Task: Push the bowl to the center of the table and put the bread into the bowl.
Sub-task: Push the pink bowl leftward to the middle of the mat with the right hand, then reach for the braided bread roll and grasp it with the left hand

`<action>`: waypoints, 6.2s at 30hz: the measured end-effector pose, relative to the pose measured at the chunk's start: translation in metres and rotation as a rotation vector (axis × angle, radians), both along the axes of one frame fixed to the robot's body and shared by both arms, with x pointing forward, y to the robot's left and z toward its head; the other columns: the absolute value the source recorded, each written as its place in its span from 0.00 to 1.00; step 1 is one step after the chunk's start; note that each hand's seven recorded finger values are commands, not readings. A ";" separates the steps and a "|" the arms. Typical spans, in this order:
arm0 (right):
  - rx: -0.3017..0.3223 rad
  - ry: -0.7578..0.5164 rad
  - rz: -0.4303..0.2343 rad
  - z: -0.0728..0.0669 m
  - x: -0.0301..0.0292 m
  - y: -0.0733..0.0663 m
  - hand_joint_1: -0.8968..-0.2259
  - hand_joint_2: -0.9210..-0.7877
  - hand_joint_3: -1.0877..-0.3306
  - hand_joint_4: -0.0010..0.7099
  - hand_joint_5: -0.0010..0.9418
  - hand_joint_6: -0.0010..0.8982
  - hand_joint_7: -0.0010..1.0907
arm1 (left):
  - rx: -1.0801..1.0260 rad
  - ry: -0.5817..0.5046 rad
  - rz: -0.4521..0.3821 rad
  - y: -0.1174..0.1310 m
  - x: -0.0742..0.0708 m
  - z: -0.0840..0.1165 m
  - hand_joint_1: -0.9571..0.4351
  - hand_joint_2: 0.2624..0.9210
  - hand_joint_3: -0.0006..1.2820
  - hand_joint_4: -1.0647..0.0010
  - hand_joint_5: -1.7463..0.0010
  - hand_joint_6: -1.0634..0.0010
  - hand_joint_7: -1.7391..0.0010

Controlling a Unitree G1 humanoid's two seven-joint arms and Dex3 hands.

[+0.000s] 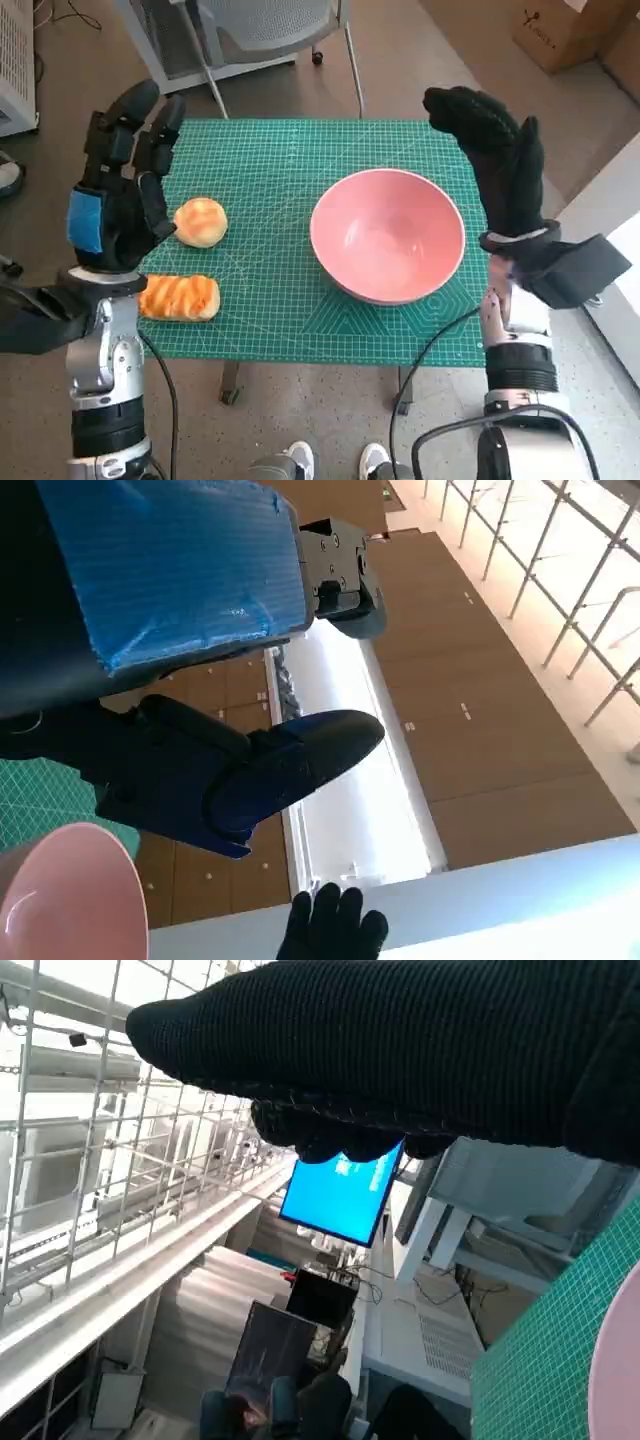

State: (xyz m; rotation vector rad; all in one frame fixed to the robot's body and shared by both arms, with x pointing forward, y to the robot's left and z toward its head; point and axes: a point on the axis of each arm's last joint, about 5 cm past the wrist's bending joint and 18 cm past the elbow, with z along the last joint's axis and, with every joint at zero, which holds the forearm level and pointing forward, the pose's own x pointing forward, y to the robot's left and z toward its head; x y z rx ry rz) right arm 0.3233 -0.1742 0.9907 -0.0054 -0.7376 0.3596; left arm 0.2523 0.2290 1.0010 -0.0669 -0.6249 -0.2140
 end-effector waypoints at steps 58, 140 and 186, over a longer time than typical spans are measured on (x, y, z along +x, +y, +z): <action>0.021 0.495 -0.299 -0.062 0.0015 -0.018 0.56 0.00 0.55 0.31 0.00 0.36 0.00 | 0.010 0.075 -0.014 0.002 -0.004 -0.009 0.17 1.00 0.49 1.00 0.81 1.00 0.68; 0.040 0.082 0.005 0.006 0.0219 0.023 0.44 0.00 0.67 0.35 0.00 0.38 0.02 | 0.120 0.055 0.179 0.016 -0.037 -0.008 0.23 1.00 0.27 0.95 0.88 1.00 0.65; -0.035 -0.032 0.007 0.009 0.0140 0.009 0.49 0.00 0.64 0.36 0.00 0.37 0.01 | 1.314 0.658 0.295 0.000 -0.048 0.036 0.86 0.76 0.01 0.97 1.00 0.79 1.00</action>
